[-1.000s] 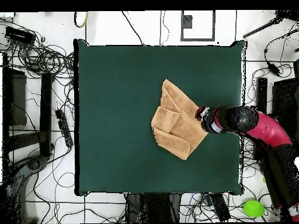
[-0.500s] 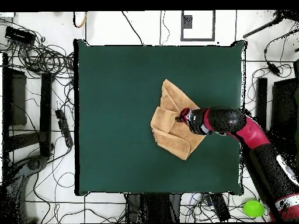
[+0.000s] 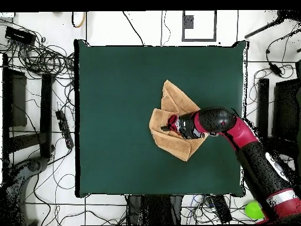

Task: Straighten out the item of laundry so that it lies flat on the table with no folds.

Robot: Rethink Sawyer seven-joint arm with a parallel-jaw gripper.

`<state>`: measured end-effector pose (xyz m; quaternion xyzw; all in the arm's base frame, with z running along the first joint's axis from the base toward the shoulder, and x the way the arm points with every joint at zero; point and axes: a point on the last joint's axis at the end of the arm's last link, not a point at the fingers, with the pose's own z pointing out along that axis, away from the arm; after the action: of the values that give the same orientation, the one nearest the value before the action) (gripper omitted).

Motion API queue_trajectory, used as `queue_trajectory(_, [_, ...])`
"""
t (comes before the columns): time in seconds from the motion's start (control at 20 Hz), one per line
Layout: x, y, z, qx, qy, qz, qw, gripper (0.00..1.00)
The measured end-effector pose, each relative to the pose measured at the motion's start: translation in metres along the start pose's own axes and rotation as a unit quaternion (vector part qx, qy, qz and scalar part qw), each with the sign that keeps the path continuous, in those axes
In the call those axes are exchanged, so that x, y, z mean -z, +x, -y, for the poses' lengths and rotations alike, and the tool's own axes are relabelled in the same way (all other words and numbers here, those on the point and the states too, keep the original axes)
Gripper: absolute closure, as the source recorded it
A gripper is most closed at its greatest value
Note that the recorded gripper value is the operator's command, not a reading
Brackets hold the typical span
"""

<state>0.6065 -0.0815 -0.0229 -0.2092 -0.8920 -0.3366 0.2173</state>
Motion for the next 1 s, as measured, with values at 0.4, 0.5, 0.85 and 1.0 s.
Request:
queue_trajectory(0.4, [-0.014,0.016,0.011,0.045,0.01,-0.059,0.9972,1.0])
queue_trajectory(0.5, [-0.019,0.017,0.013,0.057,0.014,-0.064,0.9962,1.0])
queue_trajectory(0.85, [-0.03,0.004,0.031,0.117,0.081,-0.037,0.9892,1.0])
queue_trajectory(1.0, [-0.032,0.0,0.033,0.124,0.094,-0.028,0.9874,1.0])
